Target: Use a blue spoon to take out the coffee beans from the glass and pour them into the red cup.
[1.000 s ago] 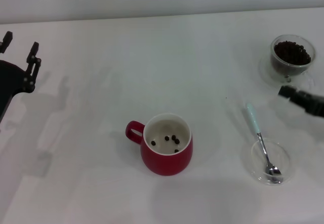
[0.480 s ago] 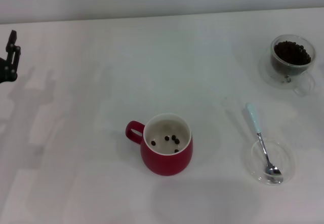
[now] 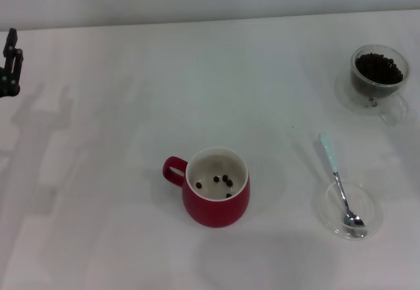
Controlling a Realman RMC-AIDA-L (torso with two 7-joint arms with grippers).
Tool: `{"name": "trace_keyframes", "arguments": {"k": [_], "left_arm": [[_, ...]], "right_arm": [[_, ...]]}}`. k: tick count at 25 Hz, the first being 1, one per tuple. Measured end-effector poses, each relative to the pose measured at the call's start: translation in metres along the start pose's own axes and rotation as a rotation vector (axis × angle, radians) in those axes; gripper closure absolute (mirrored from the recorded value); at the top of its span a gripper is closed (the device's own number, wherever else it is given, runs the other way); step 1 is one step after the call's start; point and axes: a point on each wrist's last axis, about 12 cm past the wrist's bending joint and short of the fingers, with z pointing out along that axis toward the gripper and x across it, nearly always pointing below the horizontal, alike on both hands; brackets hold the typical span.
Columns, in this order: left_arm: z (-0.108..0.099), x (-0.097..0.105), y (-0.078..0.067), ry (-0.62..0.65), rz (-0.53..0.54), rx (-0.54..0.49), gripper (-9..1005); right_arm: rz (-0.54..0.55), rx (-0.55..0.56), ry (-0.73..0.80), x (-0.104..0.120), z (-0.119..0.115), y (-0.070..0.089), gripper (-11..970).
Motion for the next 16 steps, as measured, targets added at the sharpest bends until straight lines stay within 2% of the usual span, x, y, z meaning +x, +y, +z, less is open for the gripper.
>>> {"name": "trace_keyframes", "arguments": {"k": [7, 12, 16], "left_arm": [[-0.006, -0.007, 0.003, -0.073, -0.030, -0.024, 504], [-0.013, -0.009, 0.010, -0.102, -0.052, -0.063, 497], [-0.014, -0.009, 0.013, -0.104, -0.072, -0.110, 497]], "right_arm": [[-0.038, 0.078, -0.055, 0.004, 0.000, 0.003, 536], [-0.045, 0.082, -0.045, 0.006, 0.002, 0.003, 284], [-0.034, 0.090, -0.046, 0.006, 0.001, 0.003, 284]]}}
